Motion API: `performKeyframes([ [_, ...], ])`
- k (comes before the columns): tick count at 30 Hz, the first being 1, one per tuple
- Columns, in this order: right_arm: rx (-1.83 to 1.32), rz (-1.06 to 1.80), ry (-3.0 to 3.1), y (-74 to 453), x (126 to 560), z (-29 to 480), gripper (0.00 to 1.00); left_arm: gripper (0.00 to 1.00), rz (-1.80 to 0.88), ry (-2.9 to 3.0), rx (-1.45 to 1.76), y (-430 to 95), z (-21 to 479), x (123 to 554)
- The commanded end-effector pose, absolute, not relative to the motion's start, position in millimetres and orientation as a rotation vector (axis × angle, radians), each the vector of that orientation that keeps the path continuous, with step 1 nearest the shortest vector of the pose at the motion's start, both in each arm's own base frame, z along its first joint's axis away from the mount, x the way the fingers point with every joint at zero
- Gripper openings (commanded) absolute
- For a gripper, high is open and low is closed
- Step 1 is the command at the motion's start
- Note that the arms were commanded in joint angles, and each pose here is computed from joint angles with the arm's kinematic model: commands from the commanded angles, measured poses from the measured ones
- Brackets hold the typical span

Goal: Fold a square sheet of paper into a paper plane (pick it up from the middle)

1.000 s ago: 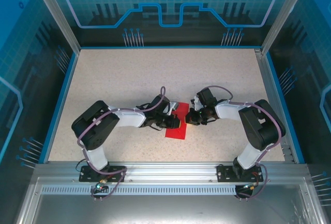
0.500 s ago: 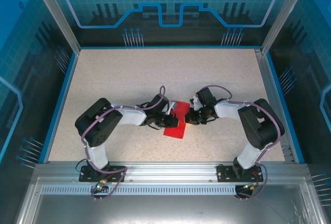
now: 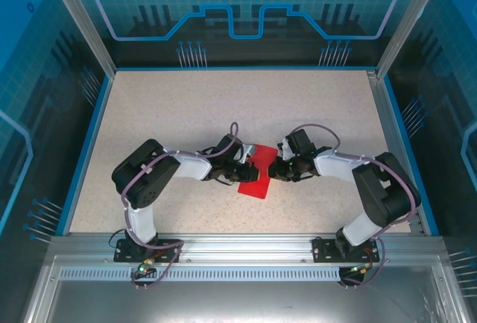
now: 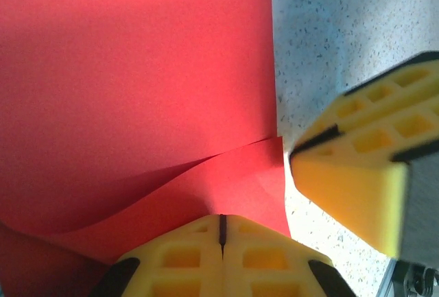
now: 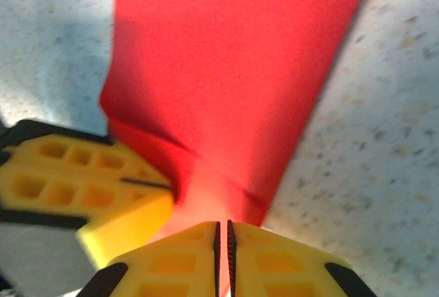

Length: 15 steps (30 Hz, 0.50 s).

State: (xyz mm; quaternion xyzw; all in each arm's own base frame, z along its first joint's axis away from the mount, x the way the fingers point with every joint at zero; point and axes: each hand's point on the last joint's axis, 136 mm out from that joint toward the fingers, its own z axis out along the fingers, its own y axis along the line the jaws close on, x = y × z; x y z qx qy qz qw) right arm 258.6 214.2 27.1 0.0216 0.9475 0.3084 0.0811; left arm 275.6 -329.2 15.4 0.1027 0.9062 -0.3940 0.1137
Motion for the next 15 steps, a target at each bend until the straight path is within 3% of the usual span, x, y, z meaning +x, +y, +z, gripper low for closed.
performKeyframes([
  [1, 0.107, 0.973, 2.811, 223.5, 246.4, 35.6, 0.1, 0.0, -1.076, 2.772, 0.245, -314.2, -18.3, 266.2],
  [15, 0.135, 0.937, 2.919, 246.5, 206.9, -6.3, 0.03, 0.0, -1.088, 2.774, 0.267, -316.9, -14.4, 266.7],
])
